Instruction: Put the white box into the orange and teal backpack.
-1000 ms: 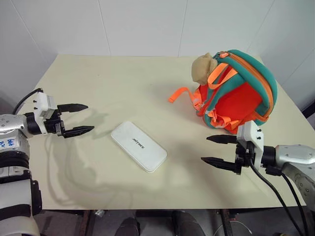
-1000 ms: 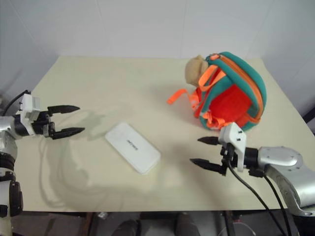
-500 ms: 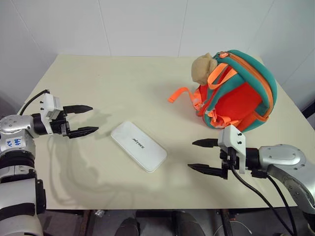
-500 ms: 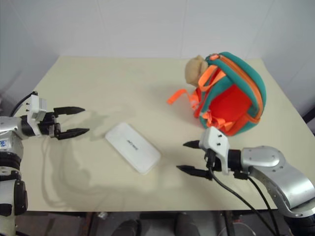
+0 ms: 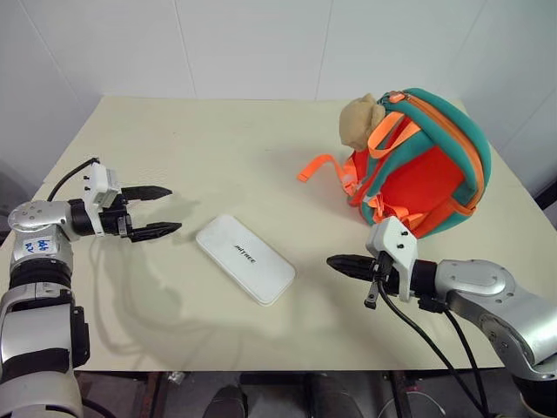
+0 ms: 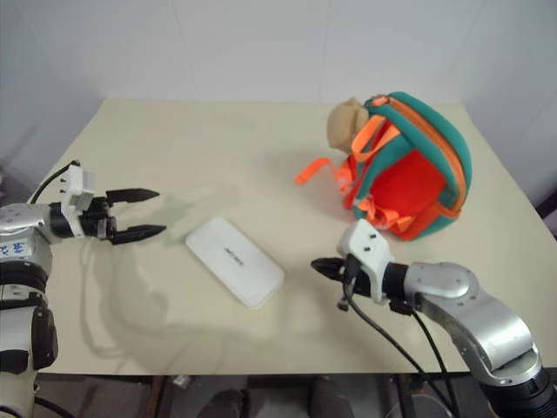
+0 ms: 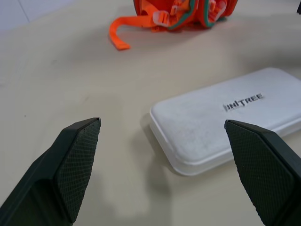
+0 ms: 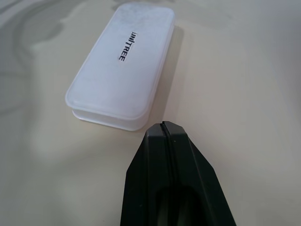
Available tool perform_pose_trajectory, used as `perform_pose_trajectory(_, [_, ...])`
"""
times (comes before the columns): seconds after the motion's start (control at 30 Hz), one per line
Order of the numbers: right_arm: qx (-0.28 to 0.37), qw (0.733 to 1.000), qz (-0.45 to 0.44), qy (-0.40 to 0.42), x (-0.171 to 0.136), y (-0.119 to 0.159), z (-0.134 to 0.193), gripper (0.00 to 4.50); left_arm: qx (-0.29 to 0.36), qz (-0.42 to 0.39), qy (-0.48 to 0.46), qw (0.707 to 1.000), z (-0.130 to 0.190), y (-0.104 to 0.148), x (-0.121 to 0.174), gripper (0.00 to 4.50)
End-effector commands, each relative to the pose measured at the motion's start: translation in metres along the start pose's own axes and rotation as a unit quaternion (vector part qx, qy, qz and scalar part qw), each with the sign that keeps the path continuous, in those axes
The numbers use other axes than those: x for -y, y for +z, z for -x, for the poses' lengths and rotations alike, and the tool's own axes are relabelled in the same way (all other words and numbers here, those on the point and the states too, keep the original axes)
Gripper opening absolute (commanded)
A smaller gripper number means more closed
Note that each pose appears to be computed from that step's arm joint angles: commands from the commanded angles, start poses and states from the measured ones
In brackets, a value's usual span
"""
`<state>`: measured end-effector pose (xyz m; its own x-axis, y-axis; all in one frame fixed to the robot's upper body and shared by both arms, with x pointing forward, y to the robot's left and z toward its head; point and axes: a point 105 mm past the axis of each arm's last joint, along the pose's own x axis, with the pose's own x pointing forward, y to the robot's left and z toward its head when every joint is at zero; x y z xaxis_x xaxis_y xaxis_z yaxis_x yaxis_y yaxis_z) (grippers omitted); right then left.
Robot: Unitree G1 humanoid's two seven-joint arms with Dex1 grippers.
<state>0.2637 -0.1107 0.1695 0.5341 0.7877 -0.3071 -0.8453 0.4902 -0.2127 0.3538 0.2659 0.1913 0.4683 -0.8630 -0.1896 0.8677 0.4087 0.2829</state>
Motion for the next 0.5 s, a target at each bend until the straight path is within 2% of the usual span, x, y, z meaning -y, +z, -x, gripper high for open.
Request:
perform_pose_trajectory(0.03, [0.017,1.000,0.014,-0.004,-0.0072,0.0089,-0.0018,0.12,-0.015,-0.018,0.022,0.999,-0.0029,0.0091,-0.0110,4.50])
perform_pose_trajectory(0.07, [0.019,1.000,0.014,-0.007,-0.0071,0.0092,-0.0023,0.12,-0.017,-0.017,0.033,0.999,-0.0042,0.0091,-0.0140,4.50])
perform_pose_trajectory(0.2, [0.018,1.000,0.016,-0.020,-0.0041,0.0071,-0.0042,0.12,-0.031,-0.005,0.042,0.999,-0.0057,0.0051,-0.0161,3.66])
perform_pose_trajectory(0.5, [0.019,1.000,0.020,-0.008,-0.0068,0.0067,-0.0068,0.12,-0.036,0.009,0.020,0.999,-0.0016,0.0017,-0.0098,0.68])
